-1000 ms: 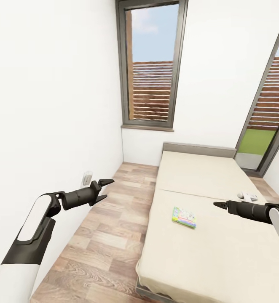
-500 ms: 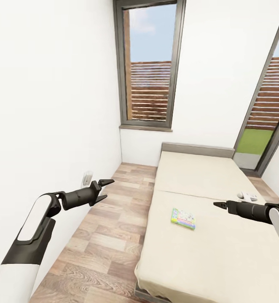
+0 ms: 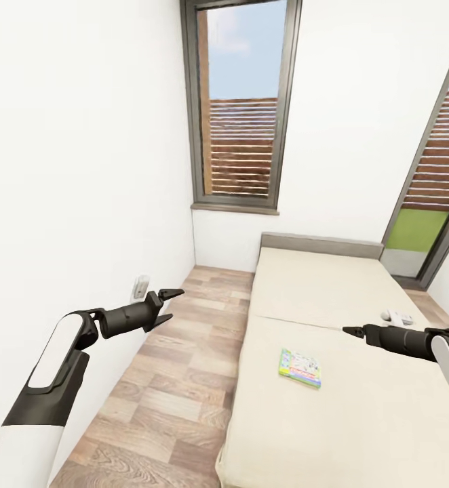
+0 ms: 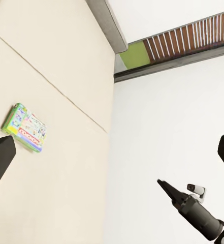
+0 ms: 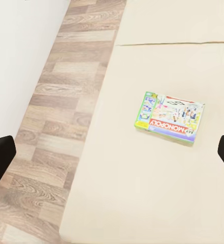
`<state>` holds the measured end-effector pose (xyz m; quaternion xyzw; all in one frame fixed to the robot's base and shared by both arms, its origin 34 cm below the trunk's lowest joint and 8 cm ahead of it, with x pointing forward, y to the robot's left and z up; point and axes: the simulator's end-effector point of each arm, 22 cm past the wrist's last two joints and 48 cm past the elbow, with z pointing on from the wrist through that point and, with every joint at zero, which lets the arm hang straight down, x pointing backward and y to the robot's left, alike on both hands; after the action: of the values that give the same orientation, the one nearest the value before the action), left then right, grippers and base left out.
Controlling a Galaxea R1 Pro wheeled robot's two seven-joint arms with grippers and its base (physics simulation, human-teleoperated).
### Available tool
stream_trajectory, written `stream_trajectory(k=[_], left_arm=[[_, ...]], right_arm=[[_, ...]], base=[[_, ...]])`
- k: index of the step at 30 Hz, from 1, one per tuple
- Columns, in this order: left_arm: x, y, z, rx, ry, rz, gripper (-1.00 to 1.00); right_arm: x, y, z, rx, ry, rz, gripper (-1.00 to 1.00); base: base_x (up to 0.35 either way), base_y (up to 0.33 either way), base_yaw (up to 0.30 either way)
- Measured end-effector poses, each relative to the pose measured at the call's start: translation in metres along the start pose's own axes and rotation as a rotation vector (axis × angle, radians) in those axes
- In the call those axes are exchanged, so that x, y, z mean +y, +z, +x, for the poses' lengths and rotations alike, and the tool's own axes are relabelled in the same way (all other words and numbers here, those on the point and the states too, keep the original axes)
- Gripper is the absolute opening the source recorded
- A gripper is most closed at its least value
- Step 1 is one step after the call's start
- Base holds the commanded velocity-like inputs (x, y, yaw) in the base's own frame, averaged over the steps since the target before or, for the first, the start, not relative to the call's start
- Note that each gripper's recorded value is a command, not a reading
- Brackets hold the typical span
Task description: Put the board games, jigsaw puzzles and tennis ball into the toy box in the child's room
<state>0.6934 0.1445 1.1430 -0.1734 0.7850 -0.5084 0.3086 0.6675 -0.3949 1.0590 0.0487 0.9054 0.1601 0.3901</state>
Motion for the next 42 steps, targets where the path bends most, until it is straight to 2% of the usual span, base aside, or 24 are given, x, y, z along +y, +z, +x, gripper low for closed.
stream_trajectory(k=[9,25,28,30,32,38,42], left_arm=[[0.0,0.0,0.0,0.0,0.0,-0.001,1.0],[-0.005,-0.001,-0.001,-0.001,0.003,0.016,1.0],[-0.021,-0.011,0.003,-0.012,0.05,0.039,1.0],[-0.021,-0.014,0.007,-0.013,0.059,0.041,1.0],[-0.018,-0.017,0.012,-0.011,0.061,0.039,1.0],[-0.01,-0.023,0.031,0.001,0.059,0.035,1.0],[-0.01,-0.026,0.032,0.0,0.058,0.035,1.0]], right_arm=[[-0.005,0.005,0.008,0.021,0.023,0.0,1.0],[-0.012,0.012,0.018,0.049,0.048,0.008,1.0],[-0.022,0.02,0.024,0.078,0.085,0.017,1.0],[-0.025,0.023,0.022,0.084,0.101,0.018,1.0],[-0.028,0.027,0.019,0.09,0.12,0.018,1.0],[-0.044,0.044,0.014,0.14,0.227,0.021,1.0],[-0.047,0.048,0.015,0.156,0.257,0.019,1.0]], base=[[0.145,0.0,0.0],[0.017,0.0,0.0],[0.002,0.0,0.0],[0.002,0.0,0.0],[0.001,0.0,0.0],[0.0,0.0,0.0],[0.0,0.0,0.0]])
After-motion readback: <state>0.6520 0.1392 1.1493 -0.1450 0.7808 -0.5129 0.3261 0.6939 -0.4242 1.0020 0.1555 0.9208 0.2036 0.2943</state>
